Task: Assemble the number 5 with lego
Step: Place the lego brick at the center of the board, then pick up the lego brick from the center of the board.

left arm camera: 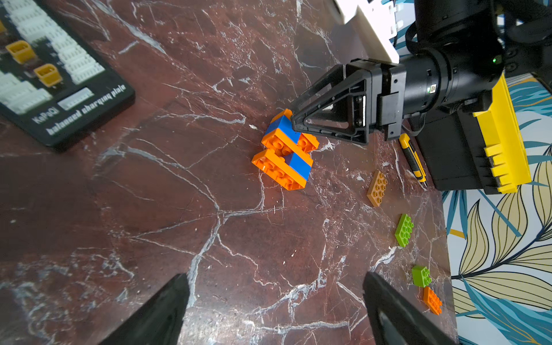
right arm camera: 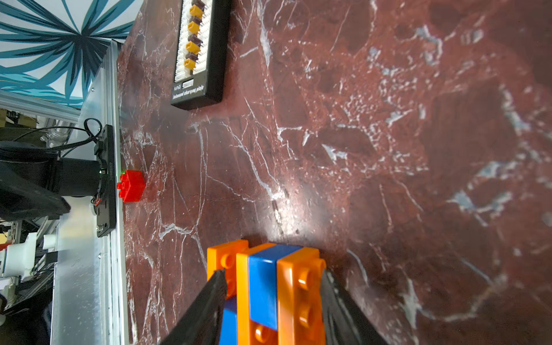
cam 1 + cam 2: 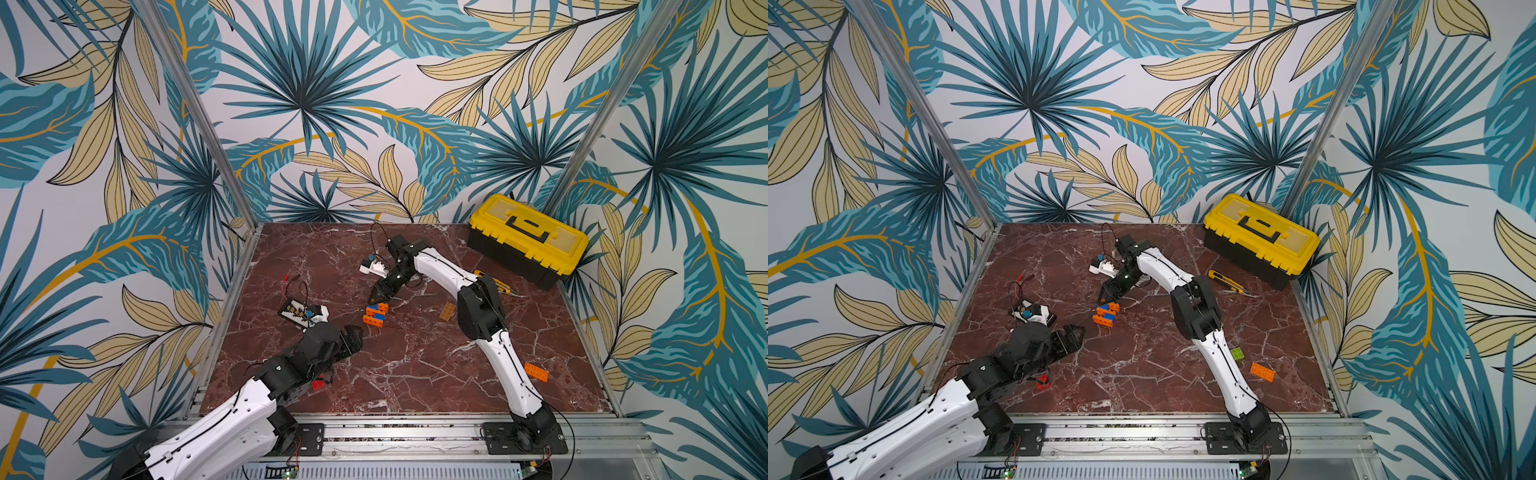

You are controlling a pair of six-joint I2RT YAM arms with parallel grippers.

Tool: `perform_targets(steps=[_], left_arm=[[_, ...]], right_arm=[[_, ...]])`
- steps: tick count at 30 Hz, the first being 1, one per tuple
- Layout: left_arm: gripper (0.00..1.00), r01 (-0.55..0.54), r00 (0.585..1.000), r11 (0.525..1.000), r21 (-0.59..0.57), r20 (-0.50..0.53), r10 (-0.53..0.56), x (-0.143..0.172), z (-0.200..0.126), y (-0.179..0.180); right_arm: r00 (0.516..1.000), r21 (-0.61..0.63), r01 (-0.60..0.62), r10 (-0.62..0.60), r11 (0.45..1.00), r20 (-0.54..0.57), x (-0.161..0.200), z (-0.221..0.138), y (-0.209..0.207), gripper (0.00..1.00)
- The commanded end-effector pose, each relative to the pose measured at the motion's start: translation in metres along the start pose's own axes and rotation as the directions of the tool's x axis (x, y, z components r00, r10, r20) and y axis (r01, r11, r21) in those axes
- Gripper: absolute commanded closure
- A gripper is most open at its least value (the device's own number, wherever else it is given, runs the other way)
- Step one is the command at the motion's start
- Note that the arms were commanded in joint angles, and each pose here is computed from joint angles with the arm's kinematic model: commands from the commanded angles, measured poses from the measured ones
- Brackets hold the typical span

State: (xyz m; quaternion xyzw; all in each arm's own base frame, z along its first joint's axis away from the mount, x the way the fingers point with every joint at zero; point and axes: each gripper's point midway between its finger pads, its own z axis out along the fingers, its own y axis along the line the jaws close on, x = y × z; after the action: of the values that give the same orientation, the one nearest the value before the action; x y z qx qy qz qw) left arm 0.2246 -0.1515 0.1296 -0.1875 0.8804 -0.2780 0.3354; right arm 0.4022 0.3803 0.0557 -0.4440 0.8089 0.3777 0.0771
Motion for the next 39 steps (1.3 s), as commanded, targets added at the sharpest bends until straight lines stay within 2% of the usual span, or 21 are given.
perform_targets(steps=[1, 5, 7, 9, 12, 13, 15, 17, 18, 20, 22, 23, 25, 26, 28, 29, 30, 31, 34, 36, 39], left_arm=[[0.06, -0.018, 1.000, 1.000, -0.004, -0.004, 0.018, 0.002, 0.002, 0.005], [0.04, -0.048, 0.999, 0.998, 0.037, -0.010, 0.048, 0.000, 0.003, -0.008], [0.04, -0.065, 0.998, 0.995, 0.075, -0.017, 0.066, 0.001, 0.006, -0.018], [0.04, -0.075, 0.997, 0.990, 0.118, -0.023, 0.078, 0.001, 0.010, -0.030], [0.03, -0.105, 0.991, 0.980, 0.170, -0.061, 0.117, 0.005, 0.017, -0.048], [0.03, -0.119, 0.988, 0.976, 0.180, -0.073, 0.134, 0.006, 0.020, -0.053], [0.03, -0.146, 0.980, 0.971, 0.190, -0.105, 0.168, 0.009, 0.027, -0.062], [0.02, -0.173, 0.969, 0.966, 0.195, -0.143, 0.202, 0.011, 0.033, -0.072], [0.02, -0.188, 0.961, 0.962, 0.196, -0.164, 0.222, 0.014, 0.037, -0.077], [0.01, -0.214, 0.949, 0.957, 0.198, -0.190, 0.252, 0.017, 0.044, -0.085], [0.00, -0.245, 0.939, 0.949, 0.199, -0.196, 0.284, 0.021, 0.050, -0.095], [0.00, -0.261, 0.934, 0.944, 0.199, -0.196, 0.300, 0.024, 0.052, -0.099], [0.00, -0.292, 0.921, 0.936, 0.199, -0.207, 0.331, 0.031, 0.058, -0.108], [0.00, -0.302, 0.914, 0.932, 0.202, -0.216, 0.343, 0.035, 0.061, -0.112], [0.00, -0.326, 0.900, 0.922, 0.209, -0.230, 0.371, 0.042, 0.066, -0.120], [0.00, -0.335, 0.895, 0.918, 0.210, -0.235, 0.380, 0.045, 0.067, -0.123], [0.00, -0.342, 0.891, 0.916, 0.211, -0.238, 0.388, 0.048, 0.070, -0.126], [0.00, -0.345, 0.887, 0.913, 0.217, -0.244, 0.393, 0.051, 0.071, -0.129], [0.00, -0.356, 0.875, 0.908, 0.223, -0.263, 0.408, 0.058, 0.076, -0.135], [0.00, -0.362, 0.868, 0.906, 0.221, -0.276, 0.414, 0.062, 0.079, -0.136], [0.00, -0.360, 0.860, 0.906, 0.223, -0.296, 0.415, 0.067, 0.082, -0.137]], right_arm=[[0.999, 0.072, -0.012, 0.009, 0.997, 0.044, -0.018, -0.022, -0.003, 0.41], [0.995, 0.257, -0.074, 0.056, 0.964, 0.080, -0.032, -0.069, 0.003, 0.34], [0.987, 0.339, -0.131, 0.091, 0.931, 0.130, -0.032, -0.095, 0.010, 0.29], [0.966, 0.430, -0.205, 0.110, 0.879, 0.235, -0.029, -0.123, 0.014, 0.28], [0.899, 0.558, -0.357, 0.113, 0.749, 0.423, -0.003, -0.172, 0.017, 0.21], [0.859, 0.581, -0.422, 0.103, 0.696, 0.501, 0.004, -0.195, 0.023, 0.20], [0.804, 0.607, -0.530, 0.122, 0.593, 0.583, 0.041, -0.219, 0.023, 0.13], [0.768, 0.639, -0.610, 0.152, 0.468, 0.622, 0.084, -0.241, 0.019, 0.08], [0.750, 0.647, -0.644, 0.170, 0.408, 0.639, 0.106, -0.251, 0.019, 0.02], [0.723, 0.649, -0.688, 0.226, 0.324, 0.653, 0.149, -0.258, 0.015, 0.01], [0.664, 0.614, -0.748, 0.271, 0.254, 0.697, 0.188, -0.260, 0.013, 0.01], [0.629, 0.582, -0.778, 0.283, 0.239, 0.724, 0.201, -0.259, 0.013, 0.01], [0.518, 0.481, -0.855, 0.316, 0.192, 0.795, 0.231, -0.254, 0.012, 0.01], [0.485, 0.445, -0.874, 0.328, 0.193, 0.811, 0.241, -0.251, 0.012, 0.01], [0.406, 0.379, -0.914, 0.350, 0.144, 0.844, 0.264, -0.247, 0.008, 0.01], [0.363, 0.350, -0.931, 0.362, 0.104, 0.859, 0.275, -0.248, 0.006, 0.01], [0.315, 0.326, -0.945, 0.380, 0.037, 0.870, 0.290, -0.248, 0.003, 0.01], [0.296, 0.321, -0.947, 0.409, 0.007, 0.864, 0.299, -0.245, 0.000, 0.01], [0.284, 0.355, -0.934, 0.514, -0.043, 0.810, 0.311, -0.231, -0.008, 0.03], [0.289, 0.379, -0.924, 0.556, -0.052, 0.779, 0.312, -0.223, -0.013, 0.05], [0.297, 0.389, -0.920, 0.585, -0.034, 0.754, 0.308, -0.215, -0.020, 0.12]])
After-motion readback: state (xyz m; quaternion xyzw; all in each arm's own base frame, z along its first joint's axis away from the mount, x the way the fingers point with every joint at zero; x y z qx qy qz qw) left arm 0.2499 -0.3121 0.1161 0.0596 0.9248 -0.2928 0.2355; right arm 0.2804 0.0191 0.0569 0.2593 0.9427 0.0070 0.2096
